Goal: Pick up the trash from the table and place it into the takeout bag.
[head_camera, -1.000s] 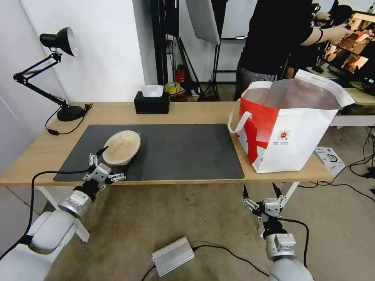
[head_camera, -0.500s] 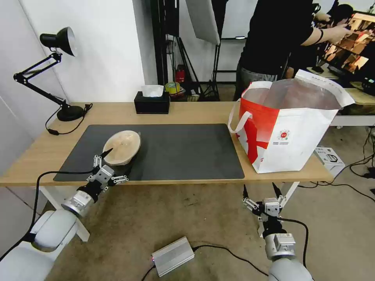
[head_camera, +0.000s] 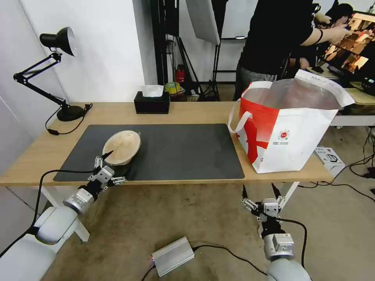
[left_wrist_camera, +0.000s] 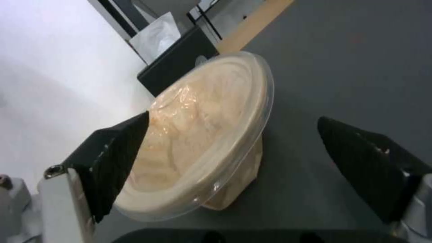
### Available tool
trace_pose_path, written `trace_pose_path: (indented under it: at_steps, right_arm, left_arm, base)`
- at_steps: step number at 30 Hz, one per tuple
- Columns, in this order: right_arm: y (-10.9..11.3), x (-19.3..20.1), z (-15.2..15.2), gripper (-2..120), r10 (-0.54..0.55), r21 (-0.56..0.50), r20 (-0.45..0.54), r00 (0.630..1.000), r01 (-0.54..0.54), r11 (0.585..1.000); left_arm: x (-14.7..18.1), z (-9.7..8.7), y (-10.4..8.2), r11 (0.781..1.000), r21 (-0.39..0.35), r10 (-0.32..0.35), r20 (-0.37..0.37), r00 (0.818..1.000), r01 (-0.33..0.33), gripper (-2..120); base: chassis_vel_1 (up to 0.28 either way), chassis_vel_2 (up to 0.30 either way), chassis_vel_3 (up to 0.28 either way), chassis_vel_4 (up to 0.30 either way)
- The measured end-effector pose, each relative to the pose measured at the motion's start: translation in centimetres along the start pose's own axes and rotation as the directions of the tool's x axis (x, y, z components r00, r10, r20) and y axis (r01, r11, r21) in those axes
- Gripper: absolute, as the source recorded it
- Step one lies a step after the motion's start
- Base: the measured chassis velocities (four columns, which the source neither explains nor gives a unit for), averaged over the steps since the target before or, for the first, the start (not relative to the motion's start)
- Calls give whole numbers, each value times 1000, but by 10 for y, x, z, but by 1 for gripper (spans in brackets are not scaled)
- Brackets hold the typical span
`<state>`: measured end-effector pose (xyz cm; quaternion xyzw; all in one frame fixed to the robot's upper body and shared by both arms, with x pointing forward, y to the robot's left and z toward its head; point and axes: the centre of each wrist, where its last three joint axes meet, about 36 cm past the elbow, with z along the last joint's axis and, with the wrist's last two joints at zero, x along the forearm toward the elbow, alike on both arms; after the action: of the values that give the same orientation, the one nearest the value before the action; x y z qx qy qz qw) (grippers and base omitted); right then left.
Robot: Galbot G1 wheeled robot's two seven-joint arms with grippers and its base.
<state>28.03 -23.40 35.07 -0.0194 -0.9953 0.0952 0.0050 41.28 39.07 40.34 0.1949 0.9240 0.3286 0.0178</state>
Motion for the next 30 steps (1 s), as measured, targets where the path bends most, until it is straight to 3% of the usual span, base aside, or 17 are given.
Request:
trace_pose_path:
  at_steps: [30]
  right_arm:
    - [8,-3,3,100,3,-11,-6,1000,-3,1000]
  left_arm:
    - [-17,26,16,1000,-26,-3,-17,1000,2,100]
  base:
    - [0,0,0,0]
